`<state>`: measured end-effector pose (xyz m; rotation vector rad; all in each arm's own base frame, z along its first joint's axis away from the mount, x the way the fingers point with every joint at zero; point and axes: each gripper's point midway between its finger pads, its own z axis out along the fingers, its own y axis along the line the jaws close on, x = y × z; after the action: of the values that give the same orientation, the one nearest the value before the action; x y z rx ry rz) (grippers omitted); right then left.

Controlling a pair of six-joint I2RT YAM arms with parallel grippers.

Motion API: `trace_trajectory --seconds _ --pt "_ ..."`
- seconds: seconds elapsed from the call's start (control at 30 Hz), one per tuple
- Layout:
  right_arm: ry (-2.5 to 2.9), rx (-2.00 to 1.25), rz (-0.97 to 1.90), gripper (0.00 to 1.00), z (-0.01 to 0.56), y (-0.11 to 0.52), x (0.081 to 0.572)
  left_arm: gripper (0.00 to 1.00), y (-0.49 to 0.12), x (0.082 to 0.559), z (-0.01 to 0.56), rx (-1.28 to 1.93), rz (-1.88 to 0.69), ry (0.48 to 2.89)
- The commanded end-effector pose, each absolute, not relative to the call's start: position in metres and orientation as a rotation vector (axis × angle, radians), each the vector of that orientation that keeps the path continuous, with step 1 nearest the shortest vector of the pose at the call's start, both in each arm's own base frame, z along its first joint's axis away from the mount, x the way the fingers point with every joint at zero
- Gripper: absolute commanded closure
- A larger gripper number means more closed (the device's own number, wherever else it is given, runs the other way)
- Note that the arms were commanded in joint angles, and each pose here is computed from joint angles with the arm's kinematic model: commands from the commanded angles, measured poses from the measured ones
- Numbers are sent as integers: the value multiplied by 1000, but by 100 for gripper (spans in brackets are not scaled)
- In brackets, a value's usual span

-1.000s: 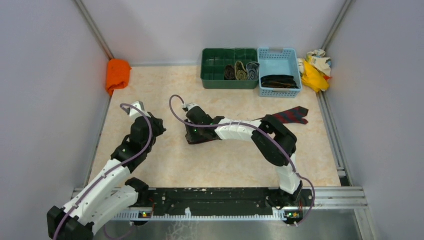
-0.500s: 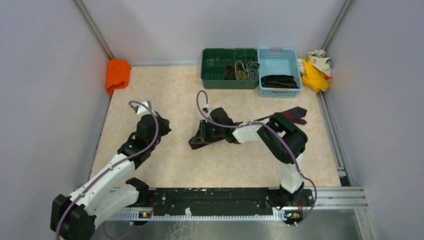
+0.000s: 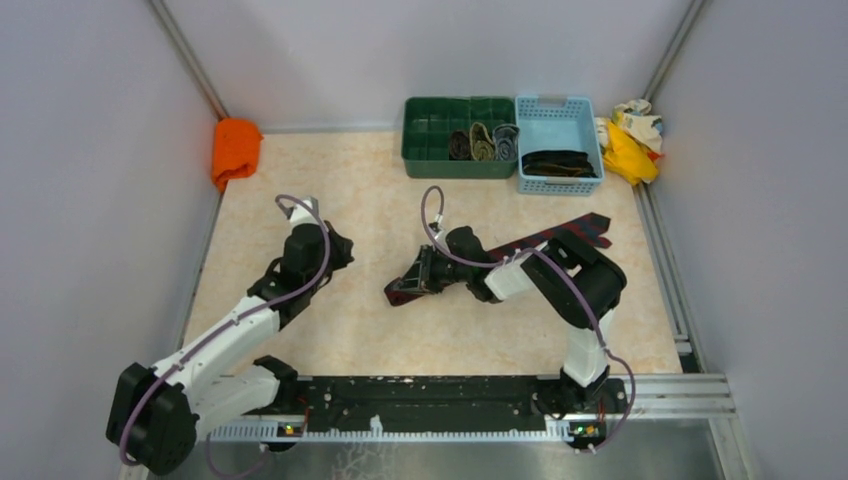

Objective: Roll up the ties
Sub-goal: Roll the tie at the center of the board.

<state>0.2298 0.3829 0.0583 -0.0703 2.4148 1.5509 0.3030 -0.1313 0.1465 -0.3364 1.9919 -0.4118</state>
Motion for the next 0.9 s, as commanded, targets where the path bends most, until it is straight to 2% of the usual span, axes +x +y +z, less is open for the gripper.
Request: trace_trajectory --seconds 0.0,0.3,0.43,0.57,0.87 --pt "2301 -53 1604 86 81 377 242 100 -144 313 159 -299 -471 1963" --pt "2329 -38 1487 85 64 359 251 100 -153 317 152 -271 -487 1984" --pt "2367 -108 1343 68 59 355 261 100 -159 318 146 -243 -500 2004" --pt "2375 -144 1231 59 63 348 268 100 -169 321 141 -211 -525 2027" --pt "2429 -200 1041 59 57 333 273 100 -188 327 132 -148 -572 2052"
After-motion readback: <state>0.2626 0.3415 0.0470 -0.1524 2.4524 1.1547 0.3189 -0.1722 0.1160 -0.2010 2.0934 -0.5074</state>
